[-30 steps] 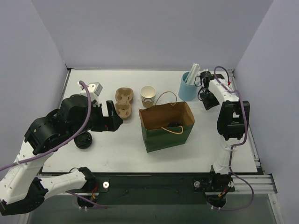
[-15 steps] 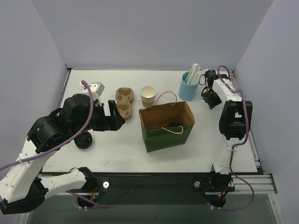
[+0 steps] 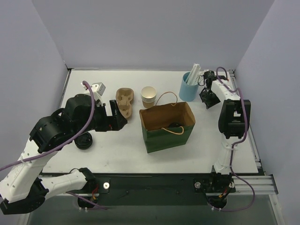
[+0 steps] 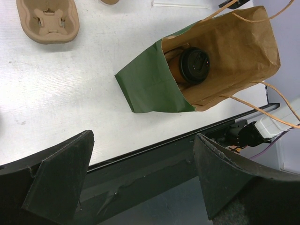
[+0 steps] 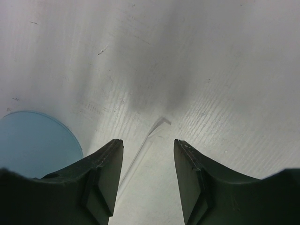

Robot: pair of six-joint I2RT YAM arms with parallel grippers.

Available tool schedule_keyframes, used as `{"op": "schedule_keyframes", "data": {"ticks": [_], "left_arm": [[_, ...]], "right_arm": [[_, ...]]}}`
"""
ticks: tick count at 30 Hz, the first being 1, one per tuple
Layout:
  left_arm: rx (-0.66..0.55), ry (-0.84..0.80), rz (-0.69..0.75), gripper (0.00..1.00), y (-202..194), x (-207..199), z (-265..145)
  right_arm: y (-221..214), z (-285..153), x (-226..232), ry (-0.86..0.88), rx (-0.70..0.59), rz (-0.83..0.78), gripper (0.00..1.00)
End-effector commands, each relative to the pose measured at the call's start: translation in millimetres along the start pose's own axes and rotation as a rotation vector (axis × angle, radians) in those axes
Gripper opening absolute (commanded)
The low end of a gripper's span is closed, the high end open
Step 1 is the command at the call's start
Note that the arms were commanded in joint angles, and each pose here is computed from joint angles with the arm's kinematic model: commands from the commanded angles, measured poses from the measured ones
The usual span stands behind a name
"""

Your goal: Pack the takeout coffee

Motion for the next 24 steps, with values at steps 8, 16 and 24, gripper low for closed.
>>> {"op": "schedule_keyframes", "data": {"ticks": [8, 16, 24], "left_arm": [[-0.034, -0.026, -0.025, 0.97, 8, -7, 1], [-0.032, -0.015, -0.011, 0.98, 10, -7, -1], [-0.029, -0.006, 0.004, 0.97, 10, -7, -1]], "right_arm": [[-19, 21, -11, -0.086, 0.051, 0.035, 0.45], [-25, 31, -9, -0.086, 0.061, 0.066, 0.44], [-28, 37, -11, -0.101, 0.066, 0.078, 0.34]]}}
Point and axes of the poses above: each gripper's point midway between its finger pads, its own z axis out along the fingers, its own x axis along the line the jaws close on, y = z × x, the point moved 9 cm from there along -z, back along the fingers, and after that the axes turned 7 degrees about -z, right-handed, at the moved point
